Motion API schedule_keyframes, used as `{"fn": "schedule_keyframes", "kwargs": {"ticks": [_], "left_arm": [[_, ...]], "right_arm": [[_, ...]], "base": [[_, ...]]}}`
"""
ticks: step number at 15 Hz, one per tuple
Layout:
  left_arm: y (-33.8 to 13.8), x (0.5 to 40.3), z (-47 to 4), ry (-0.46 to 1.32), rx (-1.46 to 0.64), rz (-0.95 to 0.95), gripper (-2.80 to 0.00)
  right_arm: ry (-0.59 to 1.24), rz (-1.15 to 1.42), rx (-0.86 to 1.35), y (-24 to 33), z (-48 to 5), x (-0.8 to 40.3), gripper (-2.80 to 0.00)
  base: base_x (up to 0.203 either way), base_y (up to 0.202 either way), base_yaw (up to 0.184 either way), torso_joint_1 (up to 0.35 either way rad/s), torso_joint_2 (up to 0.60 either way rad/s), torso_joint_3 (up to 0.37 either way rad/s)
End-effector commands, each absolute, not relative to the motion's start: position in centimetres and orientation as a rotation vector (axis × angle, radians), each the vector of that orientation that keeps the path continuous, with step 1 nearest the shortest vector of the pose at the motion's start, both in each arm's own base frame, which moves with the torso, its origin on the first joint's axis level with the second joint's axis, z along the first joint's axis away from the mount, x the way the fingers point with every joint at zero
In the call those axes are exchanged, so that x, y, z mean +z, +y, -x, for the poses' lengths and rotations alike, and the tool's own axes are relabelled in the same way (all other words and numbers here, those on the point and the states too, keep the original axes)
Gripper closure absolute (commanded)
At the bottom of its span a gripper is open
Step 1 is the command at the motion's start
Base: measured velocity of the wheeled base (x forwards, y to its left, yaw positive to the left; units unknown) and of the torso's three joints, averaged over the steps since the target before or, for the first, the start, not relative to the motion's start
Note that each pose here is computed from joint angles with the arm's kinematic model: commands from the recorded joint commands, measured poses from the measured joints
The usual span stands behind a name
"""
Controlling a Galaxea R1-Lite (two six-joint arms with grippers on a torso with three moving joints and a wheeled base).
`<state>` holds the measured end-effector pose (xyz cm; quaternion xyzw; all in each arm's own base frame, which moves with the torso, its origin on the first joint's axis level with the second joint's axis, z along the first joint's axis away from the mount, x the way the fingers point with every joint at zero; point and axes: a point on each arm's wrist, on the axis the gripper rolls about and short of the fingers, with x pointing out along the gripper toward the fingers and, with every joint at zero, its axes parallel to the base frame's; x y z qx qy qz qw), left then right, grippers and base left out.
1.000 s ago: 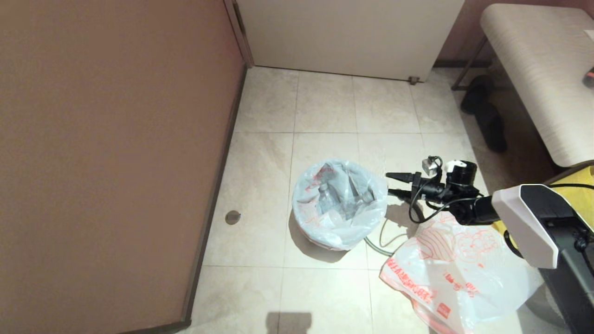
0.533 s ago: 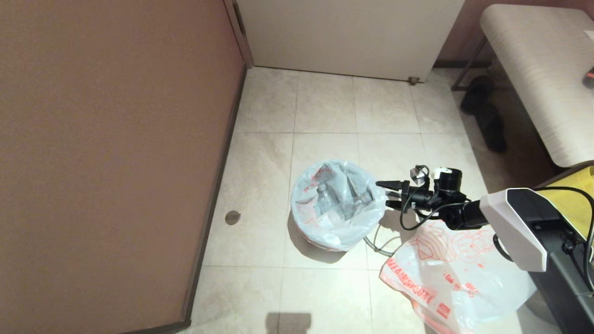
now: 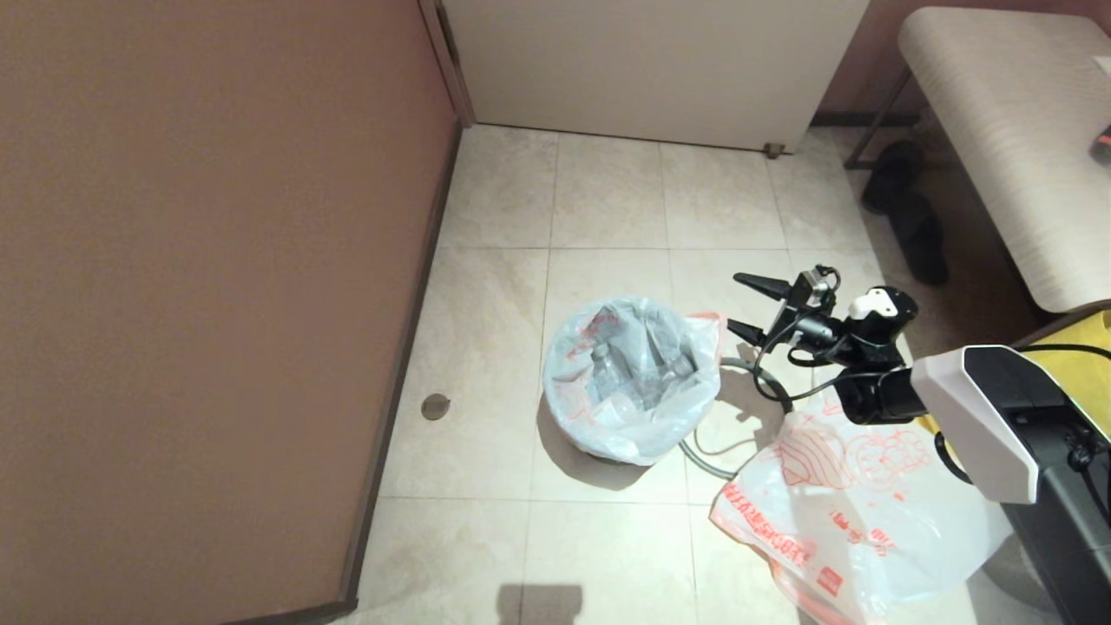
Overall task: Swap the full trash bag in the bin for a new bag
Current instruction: Place the trash bag on the floor
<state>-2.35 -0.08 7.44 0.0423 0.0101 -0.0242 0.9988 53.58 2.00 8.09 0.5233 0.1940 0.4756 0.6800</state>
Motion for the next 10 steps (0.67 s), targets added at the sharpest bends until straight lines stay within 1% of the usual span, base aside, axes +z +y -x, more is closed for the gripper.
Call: {"fn": "schedule_keyframes", "kwargs": {"ticks": [1, 6, 8, 10], "left_arm": [[-0.1, 7.4, 2.3, 0.021, -0.050, -0.087, 0.00], [-0.1, 7.4, 2.3, 0.022, -0.049, -0.087, 0.00], [-0.1, 7.4, 2.3, 0.022, -0.049, -0.086, 0.00], [-0.1, 7.4, 2.3, 0.022, -0.050, -0.085, 0.00]], "right_arm": [[0.424, -1.221, 1.122, 1.3, -52.9, 9.3, -2.80], [0.541, -1.158, 1.192, 2.3, -52.4, 8.7, -2.80], [0.530, -1.156, 1.185, 1.8, -52.7, 8.6, -2.80], [0.521, -1.158, 1.140, 0.7, -53.4, 7.3, -2.80]], "base": [[0.000, 0.000, 0.000, 0.000, 0.00, 0.000], [0.000, 0.000, 0.000, 0.000, 0.00, 0.000], [0.000, 0.000, 0.000, 0.000, 0.00, 0.000], [0.000, 0.000, 0.000, 0.000, 0.00, 0.000]]}}
